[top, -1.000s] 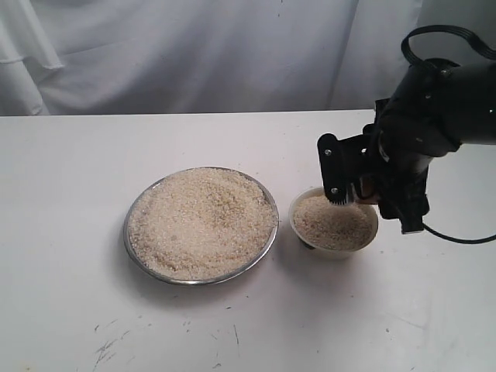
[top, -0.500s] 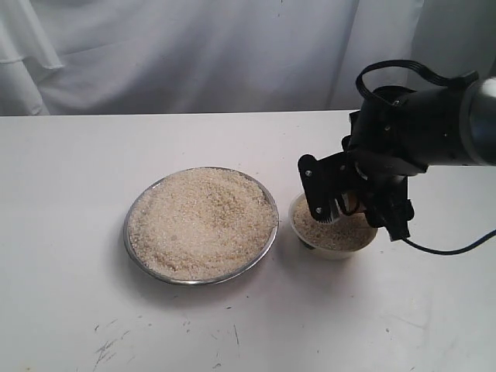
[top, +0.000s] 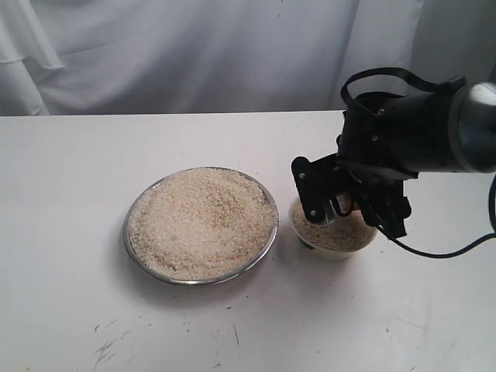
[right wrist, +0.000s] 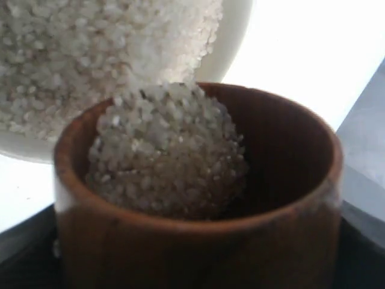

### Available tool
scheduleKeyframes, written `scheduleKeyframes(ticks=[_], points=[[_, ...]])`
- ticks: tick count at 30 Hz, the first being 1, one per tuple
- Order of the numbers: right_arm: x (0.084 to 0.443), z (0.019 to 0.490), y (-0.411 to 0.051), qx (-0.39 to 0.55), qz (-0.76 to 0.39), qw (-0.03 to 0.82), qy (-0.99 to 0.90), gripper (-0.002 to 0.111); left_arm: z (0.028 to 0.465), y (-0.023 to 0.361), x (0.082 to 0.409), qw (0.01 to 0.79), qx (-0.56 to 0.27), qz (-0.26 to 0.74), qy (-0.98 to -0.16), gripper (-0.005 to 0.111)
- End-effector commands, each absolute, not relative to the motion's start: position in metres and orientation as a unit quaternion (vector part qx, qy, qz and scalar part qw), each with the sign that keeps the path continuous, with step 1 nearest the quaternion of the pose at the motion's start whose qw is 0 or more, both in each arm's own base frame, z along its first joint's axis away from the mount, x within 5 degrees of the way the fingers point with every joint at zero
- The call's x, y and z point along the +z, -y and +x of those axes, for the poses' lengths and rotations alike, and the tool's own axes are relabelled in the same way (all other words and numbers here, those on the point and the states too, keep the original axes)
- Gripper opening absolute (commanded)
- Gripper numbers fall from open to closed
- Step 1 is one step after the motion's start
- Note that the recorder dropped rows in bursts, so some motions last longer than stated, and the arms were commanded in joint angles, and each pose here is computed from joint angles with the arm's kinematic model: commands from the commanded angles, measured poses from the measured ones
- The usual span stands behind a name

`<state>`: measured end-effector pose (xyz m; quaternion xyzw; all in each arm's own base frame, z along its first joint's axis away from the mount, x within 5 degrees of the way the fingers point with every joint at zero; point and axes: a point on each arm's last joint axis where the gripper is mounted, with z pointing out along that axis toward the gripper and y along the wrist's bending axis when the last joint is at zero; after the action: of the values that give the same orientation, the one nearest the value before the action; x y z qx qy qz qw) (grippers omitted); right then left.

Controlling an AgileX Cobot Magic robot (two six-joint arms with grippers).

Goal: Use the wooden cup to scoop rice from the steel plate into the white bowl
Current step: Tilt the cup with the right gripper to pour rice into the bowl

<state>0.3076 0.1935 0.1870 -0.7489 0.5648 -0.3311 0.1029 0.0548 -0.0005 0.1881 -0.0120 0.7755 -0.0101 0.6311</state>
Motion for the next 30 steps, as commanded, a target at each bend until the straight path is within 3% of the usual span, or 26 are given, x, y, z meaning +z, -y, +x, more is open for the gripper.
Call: scheduleKeyframes(ticks=[1,30], points=[[0.19,0.309,-0.192,-0.351,-0.742,0.106,-0.561,0.0,0.055,0.001,0.187,0.634,-0.012,-0.013,-0.773,0.0],[0.178,0.298,-0.212,-0.432,-0.746,0.064,-0.502,0.0,0.055,0.001,0.187,0.634,-0.012,-0.013,-0.773,0.0]])
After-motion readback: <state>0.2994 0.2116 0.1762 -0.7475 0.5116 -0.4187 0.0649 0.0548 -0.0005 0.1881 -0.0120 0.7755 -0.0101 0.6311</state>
